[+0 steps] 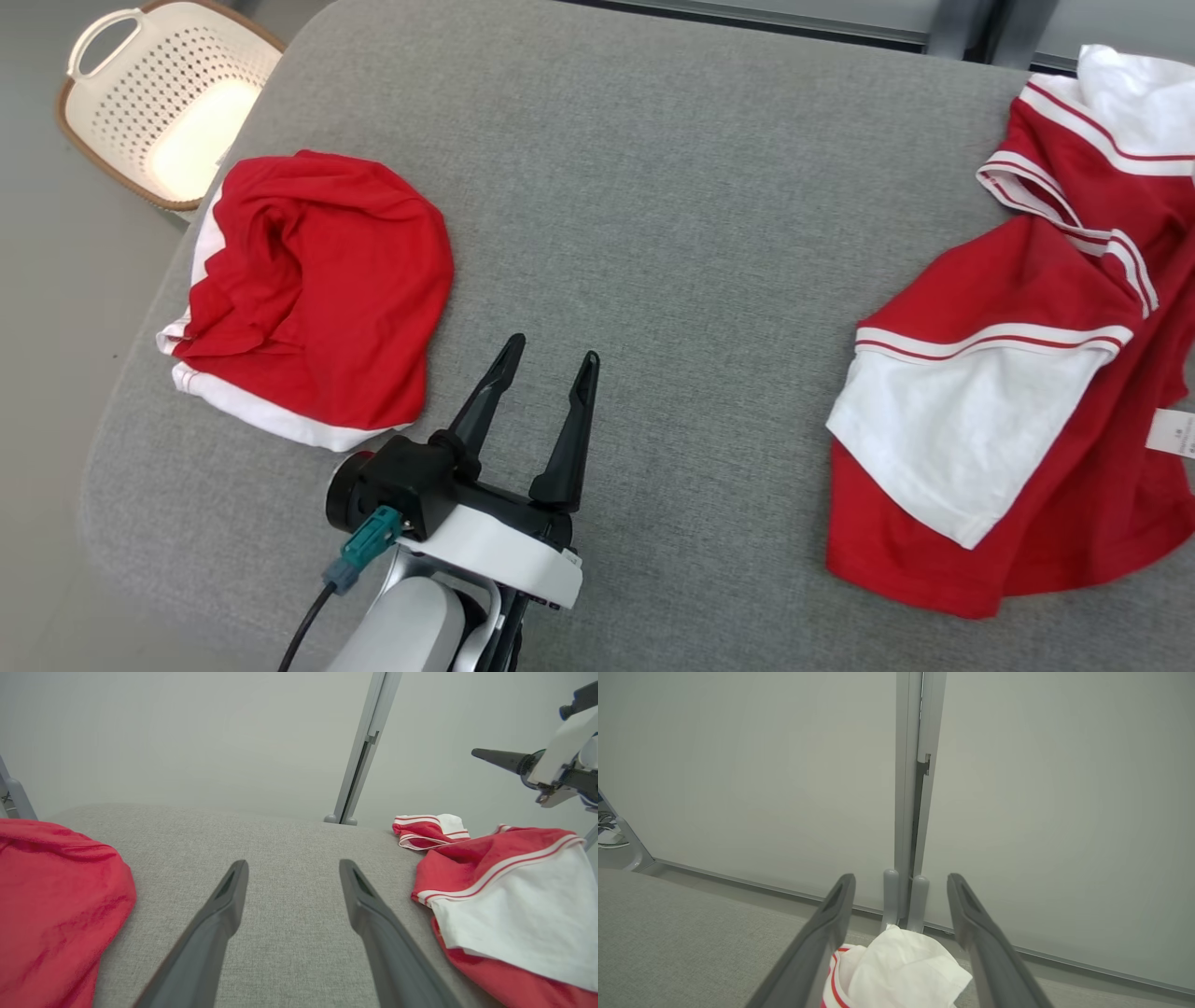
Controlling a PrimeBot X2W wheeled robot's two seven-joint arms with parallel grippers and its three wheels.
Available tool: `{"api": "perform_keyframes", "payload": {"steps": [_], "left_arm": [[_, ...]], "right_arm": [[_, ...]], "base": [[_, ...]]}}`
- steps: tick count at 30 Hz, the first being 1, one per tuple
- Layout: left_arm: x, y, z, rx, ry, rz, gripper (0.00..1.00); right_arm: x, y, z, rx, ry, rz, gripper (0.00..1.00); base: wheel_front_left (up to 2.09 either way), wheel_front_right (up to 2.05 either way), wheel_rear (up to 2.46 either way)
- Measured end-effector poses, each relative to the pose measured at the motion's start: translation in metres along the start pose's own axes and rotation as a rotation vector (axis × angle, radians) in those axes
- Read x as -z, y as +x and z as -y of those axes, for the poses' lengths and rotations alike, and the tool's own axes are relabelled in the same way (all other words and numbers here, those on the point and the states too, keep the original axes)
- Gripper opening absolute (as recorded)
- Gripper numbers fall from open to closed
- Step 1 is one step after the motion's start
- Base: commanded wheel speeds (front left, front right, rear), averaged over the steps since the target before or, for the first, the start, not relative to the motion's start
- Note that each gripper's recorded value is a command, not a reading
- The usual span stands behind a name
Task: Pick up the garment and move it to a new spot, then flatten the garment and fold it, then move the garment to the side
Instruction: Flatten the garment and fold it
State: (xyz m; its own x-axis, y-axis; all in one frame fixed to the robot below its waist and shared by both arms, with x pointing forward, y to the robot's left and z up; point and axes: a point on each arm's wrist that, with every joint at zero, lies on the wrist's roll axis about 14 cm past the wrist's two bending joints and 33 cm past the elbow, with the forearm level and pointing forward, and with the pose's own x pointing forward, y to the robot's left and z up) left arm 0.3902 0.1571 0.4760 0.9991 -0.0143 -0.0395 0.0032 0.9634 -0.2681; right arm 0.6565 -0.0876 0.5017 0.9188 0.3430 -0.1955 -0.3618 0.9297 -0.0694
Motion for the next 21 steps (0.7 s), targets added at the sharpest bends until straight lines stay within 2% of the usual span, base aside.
{"api": "perform_keyframes", "payload": {"steps": [10, 18, 21], "left_arm": [[-0.023, 0.009, 0.009, 0.039, 0.003, 0.075, 1.00], [-0.049, 0.009, 0.034, 0.117, -0.007, 0.159, 1.00], [-0.050, 0.006, 0.042, 0.140, -0.013, 0.165, 1.00]], "right_arm": [[-0.032, -0.046, -0.011, -0.014, 0.029, 0.195, 1.00], [-0.058, -0.127, -0.003, 0.009, 0.079, 0.356, 1.00], [-0.044, -0.159, -0.002, 0.035, 0.104, 0.372, 1.00]], "base": [[0.00, 0.00, 0.00], [0.00, 0.00, 0.00], [0.00, 0.00, 0.00]]}}
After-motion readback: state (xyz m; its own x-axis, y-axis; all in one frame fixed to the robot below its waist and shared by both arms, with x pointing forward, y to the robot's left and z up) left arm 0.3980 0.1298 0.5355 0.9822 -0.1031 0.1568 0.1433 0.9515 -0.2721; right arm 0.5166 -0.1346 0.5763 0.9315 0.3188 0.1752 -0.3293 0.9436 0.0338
